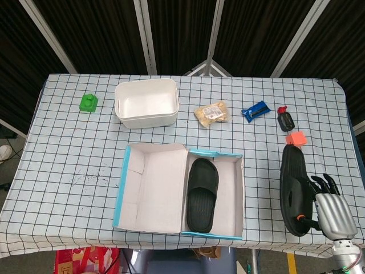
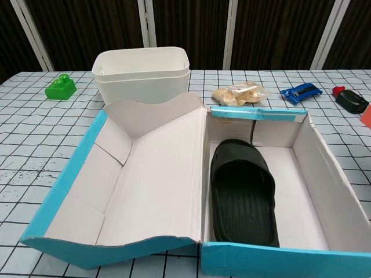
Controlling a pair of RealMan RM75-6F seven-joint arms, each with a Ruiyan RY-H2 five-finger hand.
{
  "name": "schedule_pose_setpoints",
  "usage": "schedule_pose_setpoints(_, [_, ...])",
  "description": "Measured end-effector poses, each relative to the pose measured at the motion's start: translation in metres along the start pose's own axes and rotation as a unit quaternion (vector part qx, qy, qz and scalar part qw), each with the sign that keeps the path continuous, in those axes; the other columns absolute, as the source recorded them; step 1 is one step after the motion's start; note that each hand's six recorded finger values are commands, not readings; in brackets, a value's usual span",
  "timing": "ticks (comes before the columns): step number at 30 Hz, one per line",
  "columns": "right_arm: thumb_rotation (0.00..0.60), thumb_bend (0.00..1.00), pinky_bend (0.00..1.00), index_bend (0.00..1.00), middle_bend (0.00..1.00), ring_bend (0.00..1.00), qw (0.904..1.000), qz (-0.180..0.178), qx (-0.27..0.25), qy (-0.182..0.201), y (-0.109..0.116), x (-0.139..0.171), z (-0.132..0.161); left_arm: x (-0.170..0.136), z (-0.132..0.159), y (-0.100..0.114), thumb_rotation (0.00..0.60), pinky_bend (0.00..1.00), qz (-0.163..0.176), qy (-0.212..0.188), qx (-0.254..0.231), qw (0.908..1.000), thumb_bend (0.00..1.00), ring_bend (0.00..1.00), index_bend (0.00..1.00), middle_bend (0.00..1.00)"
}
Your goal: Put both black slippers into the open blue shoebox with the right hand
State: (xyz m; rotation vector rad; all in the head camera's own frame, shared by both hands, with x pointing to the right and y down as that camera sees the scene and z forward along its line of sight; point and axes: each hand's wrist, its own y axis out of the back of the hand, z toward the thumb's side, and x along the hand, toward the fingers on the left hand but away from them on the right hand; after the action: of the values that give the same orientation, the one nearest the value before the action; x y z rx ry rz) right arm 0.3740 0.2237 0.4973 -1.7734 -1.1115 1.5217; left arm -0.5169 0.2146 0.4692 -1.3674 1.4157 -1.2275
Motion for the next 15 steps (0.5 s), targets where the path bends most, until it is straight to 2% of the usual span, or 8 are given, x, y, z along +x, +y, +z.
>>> schedule_pose_setpoints(5, [0.600,0.54,0.00,0.40,0.38,0.22,0.9968,0.011,-0.068,0.039,0.024,0.007,0.043,0.001,0.000,-0.001,0.600,0.02,-0.003,0.001,-0.001,1.0000,0.45,0.00,0.07,0.00])
schedule_pose_setpoints(9, [0.600,0.56,0.00,0.40,0.38,0.23,0.9873,0.028,-0.143,0.064,0.022,0.011,0.061,0.001,-0.001,0.000,0.600,0.02,-0.002,0.001,-0.003,1.0000,0.45,0.00,0.07,0.00])
schedule_pose_setpoints(13, [0.600,0.56,0.00,0.40,0.38,0.23,0.9670,0.049,-0.237,0.079,0.014,0.014,0.070,0.002,-0.003,0.001,0.600,0.02,-0.001,0.005,-0.005,1.0000,0.45,0.00,0.07,0.00])
schedule_pose_setpoints(15, [0.600,0.56,0.00,0.40,0.38,0.23,0.9522,0.064,-0.286,0.087,0.008,0.016,0.076,0.002,-0.003,0.001,0.600,0.02,0.000,0.005,-0.006,1.0000,0.45,0.00,0.07,0.00])
